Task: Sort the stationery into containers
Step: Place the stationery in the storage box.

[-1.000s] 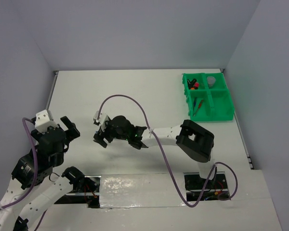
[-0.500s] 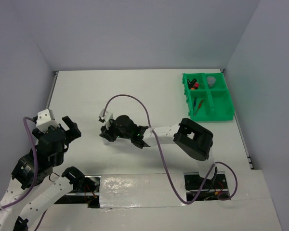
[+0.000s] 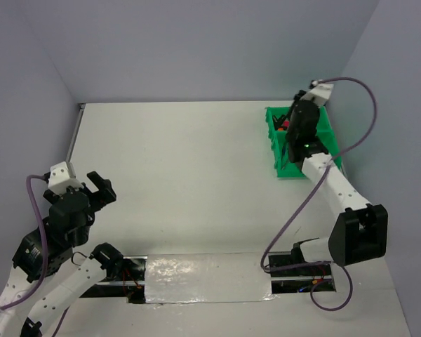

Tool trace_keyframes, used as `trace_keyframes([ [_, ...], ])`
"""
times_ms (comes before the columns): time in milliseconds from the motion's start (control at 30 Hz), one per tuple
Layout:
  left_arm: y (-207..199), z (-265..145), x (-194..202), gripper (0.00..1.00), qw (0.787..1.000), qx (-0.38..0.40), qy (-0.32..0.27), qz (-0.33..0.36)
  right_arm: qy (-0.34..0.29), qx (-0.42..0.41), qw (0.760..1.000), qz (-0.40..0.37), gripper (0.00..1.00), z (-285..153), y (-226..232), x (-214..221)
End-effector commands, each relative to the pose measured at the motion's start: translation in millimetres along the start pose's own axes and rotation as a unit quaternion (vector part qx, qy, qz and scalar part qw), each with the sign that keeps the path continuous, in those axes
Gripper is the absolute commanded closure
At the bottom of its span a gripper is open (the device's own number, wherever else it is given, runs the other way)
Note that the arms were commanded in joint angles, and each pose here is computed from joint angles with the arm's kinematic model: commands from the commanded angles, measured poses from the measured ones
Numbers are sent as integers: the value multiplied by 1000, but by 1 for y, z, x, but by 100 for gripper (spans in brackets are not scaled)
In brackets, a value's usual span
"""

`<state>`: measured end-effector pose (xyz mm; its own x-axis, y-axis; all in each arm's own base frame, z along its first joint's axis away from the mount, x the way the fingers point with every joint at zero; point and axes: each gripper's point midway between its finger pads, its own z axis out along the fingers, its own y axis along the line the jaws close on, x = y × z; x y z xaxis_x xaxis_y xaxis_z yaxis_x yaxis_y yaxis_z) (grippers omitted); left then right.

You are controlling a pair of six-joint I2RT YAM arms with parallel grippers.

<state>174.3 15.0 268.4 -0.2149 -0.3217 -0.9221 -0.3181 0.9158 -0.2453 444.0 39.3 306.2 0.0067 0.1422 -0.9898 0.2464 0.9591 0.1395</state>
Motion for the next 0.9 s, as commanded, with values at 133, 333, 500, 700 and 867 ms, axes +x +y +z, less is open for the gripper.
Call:
trace_keyframes([
  [133, -4, -4, -12, 1, 1000, 19, -21, -12, -18, 249, 967, 60, 100, 42, -124, 0],
  [333, -3, -8, -14, 1, 999, 33, -30, -21, -9, 343, 939, 1, 100, 72, -179, 24],
  [500, -8, -8, -13, 1, 999, 43, -27, -17, 17, 347, 938, -6, 100, 78, -199, 52],
  [700, -14, -5, -11, 1, 998, 52, -19, -5, 74, 253, 964, 10, 100, 97, -194, 96],
  [867, -15, -6, -11, 1, 998, 54, -20, -6, 95, 252, 963, 8, 100, 105, -196, 99],
])
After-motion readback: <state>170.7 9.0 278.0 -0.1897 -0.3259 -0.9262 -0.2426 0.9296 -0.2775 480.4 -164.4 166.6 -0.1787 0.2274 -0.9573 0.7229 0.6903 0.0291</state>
